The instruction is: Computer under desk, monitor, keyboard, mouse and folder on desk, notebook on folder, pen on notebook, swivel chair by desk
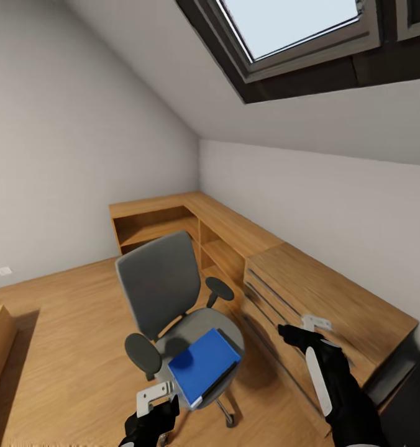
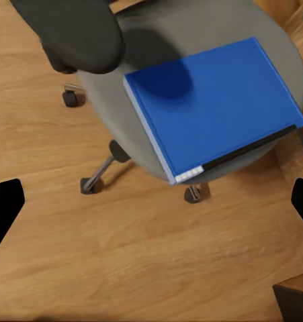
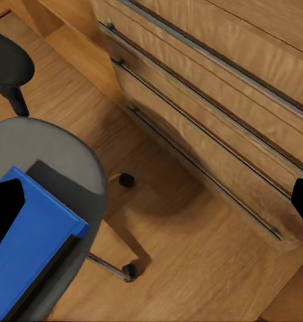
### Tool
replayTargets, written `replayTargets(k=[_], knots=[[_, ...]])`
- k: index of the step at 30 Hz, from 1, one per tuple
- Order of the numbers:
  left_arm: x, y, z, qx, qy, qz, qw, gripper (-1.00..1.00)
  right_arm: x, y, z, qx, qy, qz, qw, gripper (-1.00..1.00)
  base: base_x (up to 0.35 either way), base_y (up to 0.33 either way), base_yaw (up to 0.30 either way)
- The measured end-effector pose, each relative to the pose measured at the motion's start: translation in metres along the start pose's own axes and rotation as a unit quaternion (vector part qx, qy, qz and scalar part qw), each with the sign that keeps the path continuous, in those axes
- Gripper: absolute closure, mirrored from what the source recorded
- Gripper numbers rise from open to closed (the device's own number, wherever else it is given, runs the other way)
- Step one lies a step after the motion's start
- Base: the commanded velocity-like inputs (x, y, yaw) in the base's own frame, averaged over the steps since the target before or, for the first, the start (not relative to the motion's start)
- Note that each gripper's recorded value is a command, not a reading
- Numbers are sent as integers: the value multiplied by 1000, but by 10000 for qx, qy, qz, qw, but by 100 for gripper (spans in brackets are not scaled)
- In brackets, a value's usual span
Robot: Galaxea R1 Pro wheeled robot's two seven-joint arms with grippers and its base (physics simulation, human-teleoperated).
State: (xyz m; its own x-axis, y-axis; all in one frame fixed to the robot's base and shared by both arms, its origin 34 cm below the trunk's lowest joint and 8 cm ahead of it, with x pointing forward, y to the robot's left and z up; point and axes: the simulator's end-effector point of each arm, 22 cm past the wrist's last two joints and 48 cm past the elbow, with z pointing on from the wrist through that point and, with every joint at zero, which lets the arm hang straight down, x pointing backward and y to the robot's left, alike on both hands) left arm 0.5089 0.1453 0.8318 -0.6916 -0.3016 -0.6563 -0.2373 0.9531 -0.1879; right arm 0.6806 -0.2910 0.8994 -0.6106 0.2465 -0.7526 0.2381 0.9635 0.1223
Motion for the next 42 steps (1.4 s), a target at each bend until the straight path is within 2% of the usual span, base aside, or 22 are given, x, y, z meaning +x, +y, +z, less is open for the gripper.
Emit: replayTargets(k=[7, 8, 13, 31, 42], knots=[[-1, 3, 1, -29, -4, 1, 10000, -100, 1, 13, 0, -97, -2, -148, 9998, -100, 0, 0, 275], [-2, 17, 3, -118, -22, 77, 9999, -100, 1, 13, 0, -99, -2, -152, 9998, -100, 0, 0, 275], [-13, 40, 8, -334, -87, -64, 9994, -100, 1, 13, 0, -99, -3, -152, 9998, -100, 0, 0, 275], [-29, 74, 12, -655, -192, -355, 9970, -100, 2, 13, 0, -98, 12, -155, 9998, -100, 0, 0, 273], [-33, 81, 13, -721, -229, -409, 9963, -100, 13, 15, 4, -126, 140, -203, 9996, -100, 5, 0, 44]])
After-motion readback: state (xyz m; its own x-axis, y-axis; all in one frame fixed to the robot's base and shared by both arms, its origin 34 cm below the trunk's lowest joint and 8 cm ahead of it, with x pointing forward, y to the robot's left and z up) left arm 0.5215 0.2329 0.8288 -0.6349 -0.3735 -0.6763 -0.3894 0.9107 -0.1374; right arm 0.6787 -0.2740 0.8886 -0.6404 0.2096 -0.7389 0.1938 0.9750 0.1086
